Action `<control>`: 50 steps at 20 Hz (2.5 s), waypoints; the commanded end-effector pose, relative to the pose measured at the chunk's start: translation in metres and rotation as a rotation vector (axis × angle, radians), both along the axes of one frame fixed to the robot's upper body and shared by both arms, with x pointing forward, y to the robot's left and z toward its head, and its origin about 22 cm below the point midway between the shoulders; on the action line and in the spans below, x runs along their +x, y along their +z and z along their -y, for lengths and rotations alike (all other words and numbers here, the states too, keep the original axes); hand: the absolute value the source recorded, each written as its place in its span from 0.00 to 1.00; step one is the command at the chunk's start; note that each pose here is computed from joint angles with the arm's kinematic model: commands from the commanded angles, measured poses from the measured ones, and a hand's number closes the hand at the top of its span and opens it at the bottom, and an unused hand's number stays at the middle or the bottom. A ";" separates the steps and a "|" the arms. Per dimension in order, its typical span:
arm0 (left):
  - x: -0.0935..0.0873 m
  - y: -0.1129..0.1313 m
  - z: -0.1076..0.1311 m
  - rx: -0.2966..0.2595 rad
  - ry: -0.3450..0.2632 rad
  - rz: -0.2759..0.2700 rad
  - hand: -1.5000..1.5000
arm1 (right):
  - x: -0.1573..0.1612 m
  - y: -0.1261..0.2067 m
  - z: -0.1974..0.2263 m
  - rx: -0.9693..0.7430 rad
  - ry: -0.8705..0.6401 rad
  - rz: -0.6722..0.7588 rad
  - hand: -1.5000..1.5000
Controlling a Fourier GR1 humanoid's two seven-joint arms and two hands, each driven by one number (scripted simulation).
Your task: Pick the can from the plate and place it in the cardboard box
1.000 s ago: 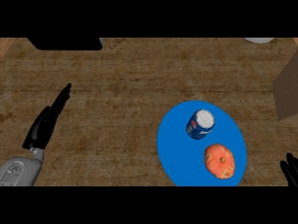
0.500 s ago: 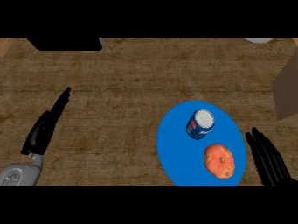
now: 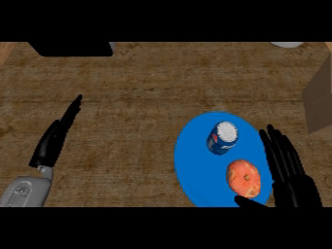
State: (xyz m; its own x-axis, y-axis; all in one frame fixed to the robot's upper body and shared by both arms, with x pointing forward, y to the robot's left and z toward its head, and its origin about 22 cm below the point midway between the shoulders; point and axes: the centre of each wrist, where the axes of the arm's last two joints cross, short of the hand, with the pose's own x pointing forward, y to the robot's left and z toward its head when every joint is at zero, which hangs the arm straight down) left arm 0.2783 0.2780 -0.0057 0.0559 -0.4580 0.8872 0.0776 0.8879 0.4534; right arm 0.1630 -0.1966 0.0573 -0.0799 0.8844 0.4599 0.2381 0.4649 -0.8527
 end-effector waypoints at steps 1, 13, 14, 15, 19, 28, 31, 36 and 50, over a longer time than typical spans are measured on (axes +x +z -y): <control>-0.009 0.014 0.002 -0.001 0.000 0.003 0.50 | 0.013 0.002 -0.004 -0.006 0.005 -0.008 0.00; 0.010 0.006 0.002 -0.003 0.005 0.011 0.50 | 0.044 -0.022 -0.029 -0.041 -0.006 -0.078 0.00; -0.011 0.000 -0.023 -0.012 0.009 -0.002 0.50 | 0.025 -0.019 -0.013 -0.037 -0.024 -0.082 0.00; -0.002 0.004 -0.014 0.001 0.001 0.018 0.50 | 0.042 -0.026 -0.013 -0.056 -0.024 -0.088 0.00; -0.016 -0.004 -0.009 0.000 0.008 0.004 0.50 | 0.041 -0.018 -0.007 -0.041 0.007 -0.105 0.00; -0.002 0.004 -0.009 -0.015 -0.002 -0.005 0.50 | 0.068 -0.021 -0.045 -0.008 0.043 -0.130 0.00; -0.001 0.008 0.001 -0.010 0.008 0.006 0.50 | 0.076 -0.047 -0.016 -0.024 0.031 -0.121 0.00; 0.006 -0.006 -0.005 -0.015 0.003 0.008 0.50 | 0.083 -0.047 -0.026 -0.022 0.053 -0.146 0.00; -0.015 0.018 0.010 -0.017 -0.011 -0.004 0.50 | 0.094 -0.052 -0.054 -0.131 -0.034 0.166 1.00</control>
State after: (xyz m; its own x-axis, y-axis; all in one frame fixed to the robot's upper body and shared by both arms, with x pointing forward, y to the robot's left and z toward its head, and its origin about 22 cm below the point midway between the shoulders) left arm 0.2667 0.2823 -0.0045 0.0533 -0.4538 0.8895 0.0762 0.8900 0.4495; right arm 0.2594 -0.1583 0.0084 -0.1187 0.9426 0.3120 0.3397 0.3339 -0.8793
